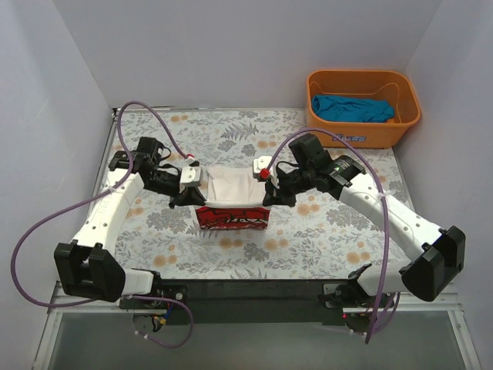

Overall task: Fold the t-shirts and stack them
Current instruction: Fold the tshirt

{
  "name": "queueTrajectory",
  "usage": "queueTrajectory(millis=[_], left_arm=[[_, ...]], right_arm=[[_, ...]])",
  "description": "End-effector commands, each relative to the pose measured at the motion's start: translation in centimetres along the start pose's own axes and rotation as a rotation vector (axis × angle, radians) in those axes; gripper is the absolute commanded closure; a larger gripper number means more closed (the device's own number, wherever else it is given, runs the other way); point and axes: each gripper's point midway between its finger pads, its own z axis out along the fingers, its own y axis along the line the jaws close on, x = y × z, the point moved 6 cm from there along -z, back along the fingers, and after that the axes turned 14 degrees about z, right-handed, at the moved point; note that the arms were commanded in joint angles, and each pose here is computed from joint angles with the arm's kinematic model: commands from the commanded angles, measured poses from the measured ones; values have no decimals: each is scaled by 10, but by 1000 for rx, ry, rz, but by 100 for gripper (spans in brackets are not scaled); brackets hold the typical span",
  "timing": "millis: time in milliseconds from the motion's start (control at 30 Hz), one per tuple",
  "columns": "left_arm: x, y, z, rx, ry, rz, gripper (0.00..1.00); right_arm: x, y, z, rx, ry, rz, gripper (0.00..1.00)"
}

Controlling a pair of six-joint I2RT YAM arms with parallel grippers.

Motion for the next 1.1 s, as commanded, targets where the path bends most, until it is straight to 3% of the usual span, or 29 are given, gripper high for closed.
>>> queueTrajectory(millis=[0, 267, 700, 1067], left_arm=[[-3, 9, -8, 2, -7, -87, 100], [15, 85, -20, -43, -3, -109, 100], [56, 155, -6, -39, 8, -112, 100], [91, 214, 12, -129, 22, -53, 100]], right_arm=[[4, -2, -2, -3, 43, 55, 99], [-2, -62, -2, 35, 51, 10, 99], [-3, -136, 4, 22, 70, 54, 99], [19, -185, 10, 32, 103, 86, 99]])
